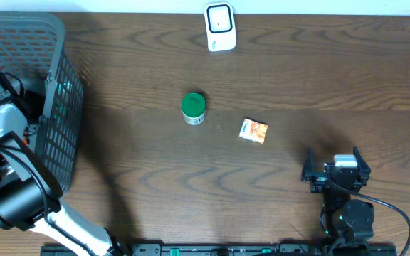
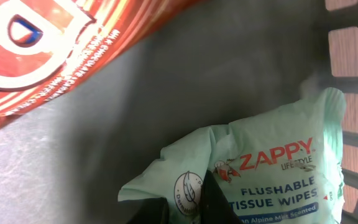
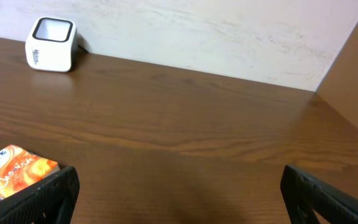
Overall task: Scan the item barcode
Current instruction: 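Grasp the mint-green ZAPPY wipes pack in the basket with the left gripper, then carry the wipes pack toward the scanner and hold it near the jar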
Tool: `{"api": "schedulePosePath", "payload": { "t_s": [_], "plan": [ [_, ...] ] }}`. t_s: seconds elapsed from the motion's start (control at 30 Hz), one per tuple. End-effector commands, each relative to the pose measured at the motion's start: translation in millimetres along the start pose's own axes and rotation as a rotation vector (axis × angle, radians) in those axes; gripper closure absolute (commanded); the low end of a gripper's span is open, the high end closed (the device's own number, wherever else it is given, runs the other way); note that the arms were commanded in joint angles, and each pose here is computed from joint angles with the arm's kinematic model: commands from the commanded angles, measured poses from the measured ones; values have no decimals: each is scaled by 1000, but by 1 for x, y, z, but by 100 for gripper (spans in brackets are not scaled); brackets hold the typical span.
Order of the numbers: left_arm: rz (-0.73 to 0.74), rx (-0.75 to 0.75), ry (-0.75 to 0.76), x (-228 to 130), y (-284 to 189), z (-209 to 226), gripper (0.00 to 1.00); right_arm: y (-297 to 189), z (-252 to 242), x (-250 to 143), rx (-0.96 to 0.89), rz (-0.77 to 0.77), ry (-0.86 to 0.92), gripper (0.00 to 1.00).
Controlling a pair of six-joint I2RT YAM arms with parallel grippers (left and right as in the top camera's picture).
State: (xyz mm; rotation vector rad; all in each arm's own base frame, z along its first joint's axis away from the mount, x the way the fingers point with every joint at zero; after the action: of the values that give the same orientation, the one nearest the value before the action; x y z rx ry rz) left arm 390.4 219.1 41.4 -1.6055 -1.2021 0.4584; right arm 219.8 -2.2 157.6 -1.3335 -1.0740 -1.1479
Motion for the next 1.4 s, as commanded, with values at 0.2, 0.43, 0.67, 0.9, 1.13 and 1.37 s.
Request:
{"api": "schedulePosePath", "payload": {
  "t_s": [0.2,0.43,0.67,0.9,1.13,1.37],
  "plan": [
    [200,128,-43,-50,1,53,93,0,2,-1,10,-2,-12,1],
    [-97,50,-106,12,-128,49,93,0,2,-1,10,-3,-11,1],
    [-409,-154,-77,8,-271,11,93,0,2,-1,10,-3,-11,1],
    [-595,-464,172,-57,-374,-67,93,0,2,-1,10,-3,-11,1],
    [-509,-617,408,-121,-388,-112,93,0,2,0,10,-3,-11,1],
    [-388,-361,528,-150,-335,-110,93,0,2,-1,10,-3,-11,1]
  ]
}}
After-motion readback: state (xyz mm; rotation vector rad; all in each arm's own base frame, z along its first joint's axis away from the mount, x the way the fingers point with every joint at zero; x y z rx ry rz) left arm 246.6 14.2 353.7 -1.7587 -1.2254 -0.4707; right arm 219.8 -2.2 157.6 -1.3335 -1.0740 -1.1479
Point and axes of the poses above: each gripper's point midway between its finger pads, its own y axis out along the fingers, its own z axis along the line the jaws close on, x = y × z, the point moved 2 cm from there along -y, back along the fingers, and after that the axes turned 9 degrees about y, right-handed, at the moved point
